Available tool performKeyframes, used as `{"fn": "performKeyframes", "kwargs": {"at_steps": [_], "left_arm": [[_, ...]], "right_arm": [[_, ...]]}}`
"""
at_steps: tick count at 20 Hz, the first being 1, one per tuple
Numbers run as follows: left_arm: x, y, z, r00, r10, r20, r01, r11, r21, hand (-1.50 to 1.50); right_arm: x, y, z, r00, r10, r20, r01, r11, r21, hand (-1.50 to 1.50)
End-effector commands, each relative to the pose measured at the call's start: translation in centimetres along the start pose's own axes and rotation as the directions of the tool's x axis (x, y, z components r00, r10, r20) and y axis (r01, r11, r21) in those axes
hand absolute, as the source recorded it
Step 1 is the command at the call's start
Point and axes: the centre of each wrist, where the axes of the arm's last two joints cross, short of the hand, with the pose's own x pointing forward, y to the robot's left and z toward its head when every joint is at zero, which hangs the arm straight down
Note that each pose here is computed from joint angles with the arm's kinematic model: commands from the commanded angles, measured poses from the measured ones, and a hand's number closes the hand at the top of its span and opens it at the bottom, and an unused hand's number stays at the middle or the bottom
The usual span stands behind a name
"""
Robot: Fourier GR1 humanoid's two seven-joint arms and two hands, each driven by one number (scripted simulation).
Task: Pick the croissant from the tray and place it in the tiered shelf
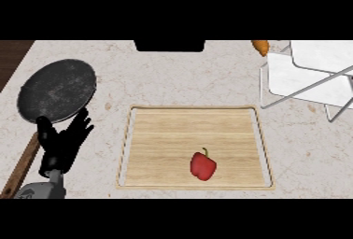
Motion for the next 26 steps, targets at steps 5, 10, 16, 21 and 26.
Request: {"fn": "performKeyframes", "kwargs": {"at_steps": [5, 10, 16, 21, 26], "left_arm": [[-0.6, -0.1, 0.7, 0.999, 0.013, -0.040, -0.014, 1.000, -0.007, 0.00], [-0.5, 0.2, 0.1, 0.999, 0.001, -0.036, -0.001, 1.000, -0.002, 0.00], [-1.0, 0.5, 0.3, 0.999, -0.007, -0.031, 0.007, 1.000, 0.010, 0.00], [-1.0, 0.1, 1.1, 0.999, 0.011, -0.048, -0.011, 1.000, 0.000, 0.00], [-0.3, 1.4, 0.5, 0.999, 0.029, -0.027, -0.029, 1.000, -0.003, 0.00]], "right_arm": [[-1.8, -1.2, -0.2, 0.950, -0.310, -0.029, 0.308, 0.949, -0.067, -1.50], [-0.9, -6.4, 0.0, 0.925, -0.380, -0.014, 0.368, 0.904, -0.219, -1.50], [-3.4, -10.8, 1.1, 0.927, -0.371, -0.054, 0.315, 0.848, -0.426, -1.50], [-6.0, -15.6, 2.5, 0.894, -0.444, -0.063, 0.351, 0.780, -0.518, -1.50], [-9.6, -20.6, 5.1, 0.873, -0.484, -0.067, 0.399, 0.785, -0.474, -1.50]]}}
